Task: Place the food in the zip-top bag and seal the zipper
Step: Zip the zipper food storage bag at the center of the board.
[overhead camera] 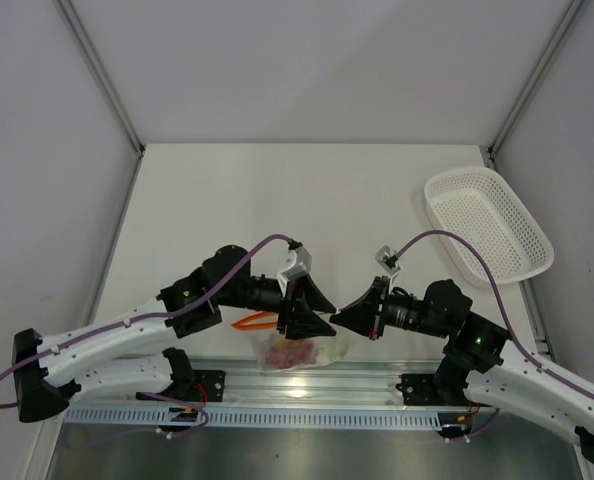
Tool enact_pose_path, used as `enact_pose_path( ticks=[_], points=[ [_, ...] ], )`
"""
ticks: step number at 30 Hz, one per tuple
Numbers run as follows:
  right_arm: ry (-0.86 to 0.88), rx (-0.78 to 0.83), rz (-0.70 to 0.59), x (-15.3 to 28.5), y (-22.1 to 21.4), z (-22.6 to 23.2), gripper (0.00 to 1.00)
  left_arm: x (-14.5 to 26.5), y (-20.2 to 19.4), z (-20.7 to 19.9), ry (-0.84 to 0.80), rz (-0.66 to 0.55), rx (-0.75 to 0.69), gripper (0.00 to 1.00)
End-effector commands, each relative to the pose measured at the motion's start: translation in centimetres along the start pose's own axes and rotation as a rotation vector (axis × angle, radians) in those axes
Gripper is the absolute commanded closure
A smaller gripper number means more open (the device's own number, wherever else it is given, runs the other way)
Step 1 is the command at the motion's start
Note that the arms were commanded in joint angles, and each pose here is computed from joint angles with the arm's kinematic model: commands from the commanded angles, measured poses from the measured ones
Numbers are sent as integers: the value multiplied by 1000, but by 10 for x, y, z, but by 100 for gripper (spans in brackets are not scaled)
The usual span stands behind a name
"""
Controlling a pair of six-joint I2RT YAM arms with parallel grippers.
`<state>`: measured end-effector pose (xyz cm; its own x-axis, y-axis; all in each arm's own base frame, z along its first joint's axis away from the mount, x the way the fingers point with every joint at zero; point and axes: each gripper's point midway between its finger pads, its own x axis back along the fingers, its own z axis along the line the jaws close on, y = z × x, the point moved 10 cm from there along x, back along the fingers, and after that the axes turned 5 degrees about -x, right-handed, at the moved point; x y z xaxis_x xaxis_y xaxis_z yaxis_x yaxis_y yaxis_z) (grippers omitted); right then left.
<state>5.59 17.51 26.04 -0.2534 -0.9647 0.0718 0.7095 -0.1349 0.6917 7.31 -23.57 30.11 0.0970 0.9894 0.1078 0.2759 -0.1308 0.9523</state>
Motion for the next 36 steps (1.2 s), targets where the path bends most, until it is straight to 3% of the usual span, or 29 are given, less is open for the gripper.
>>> enact_pose_path(
  ticks=[1, 9, 19, 26, 29, 32, 33, 36],
  points=[
    [52, -17, -94, 2, 22, 23, 100, -3, 18, -2, 59, -59, -132, 45],
    [46, -34, -78, 0, 20, 21, 100, -10, 13, 6, 82, -33, -133, 56],
    [49, -32, -78, 1, 18, 20, 100, -6, 8, 14, 173, -60, -175, 40],
    [44, -31, -65, -1, 16, 18, 100, -9, 1, 16, 165, -50, -168, 39],
    [41, -32, -70, -1, 17, 18, 100, -11, -3, 17, 157, -30, -157, 46],
    [40, -30, -84, 0, 19, 19, 100, -13, -5, 18, 151, -11, -141, 66],
    [34, -30, -86, 1, 19, 18, 100, -13, -8, 19, 152, 5, -131, 77],
    [6, -39, -80, 3, 16, 16, 100, -13, -10, 19, 157, 20, -116, 84]
  ],
)
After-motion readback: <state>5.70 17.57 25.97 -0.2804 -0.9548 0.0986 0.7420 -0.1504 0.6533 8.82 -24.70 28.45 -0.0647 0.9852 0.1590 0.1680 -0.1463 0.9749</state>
